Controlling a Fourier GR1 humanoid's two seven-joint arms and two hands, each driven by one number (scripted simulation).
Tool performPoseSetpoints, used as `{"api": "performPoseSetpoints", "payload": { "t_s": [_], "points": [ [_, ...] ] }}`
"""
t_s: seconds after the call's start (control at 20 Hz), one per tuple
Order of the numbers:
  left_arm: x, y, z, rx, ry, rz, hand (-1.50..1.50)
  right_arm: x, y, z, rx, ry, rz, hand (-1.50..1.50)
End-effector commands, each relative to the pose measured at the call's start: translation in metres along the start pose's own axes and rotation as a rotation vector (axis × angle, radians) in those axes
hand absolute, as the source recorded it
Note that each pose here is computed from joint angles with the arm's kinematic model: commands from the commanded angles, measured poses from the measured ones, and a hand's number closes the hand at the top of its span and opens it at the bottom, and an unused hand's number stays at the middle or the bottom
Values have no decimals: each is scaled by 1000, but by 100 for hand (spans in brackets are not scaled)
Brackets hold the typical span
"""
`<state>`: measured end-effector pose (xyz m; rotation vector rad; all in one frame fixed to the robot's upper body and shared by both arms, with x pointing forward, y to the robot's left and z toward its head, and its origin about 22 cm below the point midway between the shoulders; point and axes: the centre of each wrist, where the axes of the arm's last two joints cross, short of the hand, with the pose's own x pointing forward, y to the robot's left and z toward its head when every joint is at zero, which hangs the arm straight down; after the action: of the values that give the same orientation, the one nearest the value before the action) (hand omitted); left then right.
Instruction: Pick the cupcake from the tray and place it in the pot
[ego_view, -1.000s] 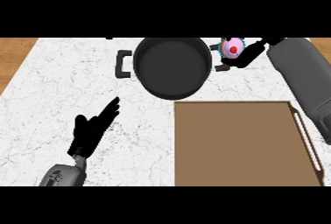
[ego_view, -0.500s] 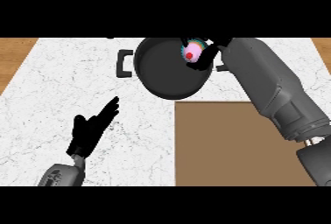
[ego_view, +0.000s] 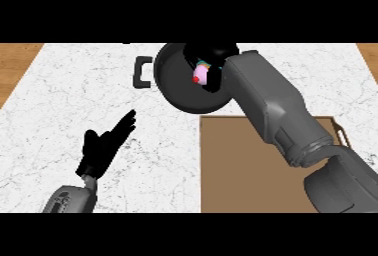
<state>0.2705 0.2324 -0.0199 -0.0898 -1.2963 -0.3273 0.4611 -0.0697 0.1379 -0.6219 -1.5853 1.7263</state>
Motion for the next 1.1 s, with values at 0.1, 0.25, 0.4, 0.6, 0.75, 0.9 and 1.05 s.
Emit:
{"api": "performPoseSetpoints", "payload": {
  "t_s": [0.1, 0.25, 0.4, 0.6, 0.75, 0.9, 1.05],
  "points": [
    [9, -15, -6, -22, -11, -4, 0, 8, 23, -4, 260, 226, 40, -150],
    [14, -19, -13, -32, -5, -16, 0, 12, 31, -4, 300, 197, 27, -150],
    [4, -6, -5, -13, -5, 2, 0, 16, 34, -4, 166, 77, -200, -150],
    [8, 3, -2, -15, -18, -9, 0, 19, 27, -6, -68, -16, -490, -150],
    [12, -6, -8, -24, -1, -4, 0, 19, 15, -6, -203, -33, -709, -150],
    [2, -6, -3, 7, -5, 8, 0, 4, -5, -1, -343, 7, -870, -150],
    [11, -8, -5, -15, 3, -4, 0, -16, -17, 8, -439, 55, -947, -150]
  ]
}}
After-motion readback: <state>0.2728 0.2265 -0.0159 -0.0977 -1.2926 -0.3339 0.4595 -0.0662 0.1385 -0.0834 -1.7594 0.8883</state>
